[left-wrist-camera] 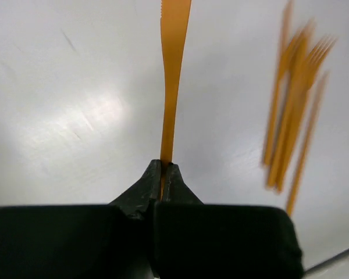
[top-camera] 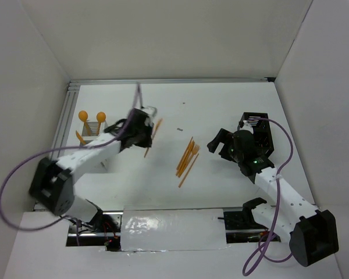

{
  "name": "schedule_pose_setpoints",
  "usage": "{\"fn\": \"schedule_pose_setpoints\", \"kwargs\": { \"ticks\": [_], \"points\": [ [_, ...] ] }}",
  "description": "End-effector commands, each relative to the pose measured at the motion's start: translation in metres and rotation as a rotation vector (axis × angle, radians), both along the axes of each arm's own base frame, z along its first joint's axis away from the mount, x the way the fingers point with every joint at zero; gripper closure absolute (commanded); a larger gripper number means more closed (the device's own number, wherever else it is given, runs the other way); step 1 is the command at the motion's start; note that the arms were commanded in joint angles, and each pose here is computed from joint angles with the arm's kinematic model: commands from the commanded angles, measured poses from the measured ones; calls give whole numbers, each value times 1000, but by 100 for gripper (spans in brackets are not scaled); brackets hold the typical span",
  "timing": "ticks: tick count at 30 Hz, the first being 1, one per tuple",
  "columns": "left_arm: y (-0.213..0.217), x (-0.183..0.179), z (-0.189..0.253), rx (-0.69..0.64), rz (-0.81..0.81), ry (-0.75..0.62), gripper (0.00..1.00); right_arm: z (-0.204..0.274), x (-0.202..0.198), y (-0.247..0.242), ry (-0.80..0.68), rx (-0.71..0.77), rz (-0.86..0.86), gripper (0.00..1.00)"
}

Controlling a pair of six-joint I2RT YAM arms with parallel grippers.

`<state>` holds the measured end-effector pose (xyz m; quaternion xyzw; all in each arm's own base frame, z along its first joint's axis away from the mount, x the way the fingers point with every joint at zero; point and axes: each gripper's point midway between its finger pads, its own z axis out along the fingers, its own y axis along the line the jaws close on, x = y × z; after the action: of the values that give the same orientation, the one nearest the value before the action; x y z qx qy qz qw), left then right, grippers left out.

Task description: Sort the eating utensils into containers

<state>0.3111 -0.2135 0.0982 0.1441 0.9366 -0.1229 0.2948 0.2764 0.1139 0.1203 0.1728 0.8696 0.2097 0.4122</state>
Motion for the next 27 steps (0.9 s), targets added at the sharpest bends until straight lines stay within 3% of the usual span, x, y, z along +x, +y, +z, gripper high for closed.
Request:
{"fn": "schedule_pose_setpoints", "kwargs": {
  "ticks": [1,2,3,10,18,23,27],
  "points": [
    [37,35,121,-282,152,-396,100,1,4,1,-10,10,3,0],
    [34,29,135,-316,124,-451,99,3,6,1,-21,13,0,0],
    [68,29,154,-320,198,-539,99,0,5,3,-17,18,9,0],
    [167,19,229,-306,482,-880,99,-7,11,10,-1,16,52,0],
    [262,-4,190,-212,927,-967,97,-6,18,16,-1,6,93,0],
    [289,-15,184,-170,1034,-1015,98,-9,19,16,-6,5,93,0],
    [295,-25,146,-169,1122,-974,97,-11,22,19,-1,14,97,0]
  ]
}}
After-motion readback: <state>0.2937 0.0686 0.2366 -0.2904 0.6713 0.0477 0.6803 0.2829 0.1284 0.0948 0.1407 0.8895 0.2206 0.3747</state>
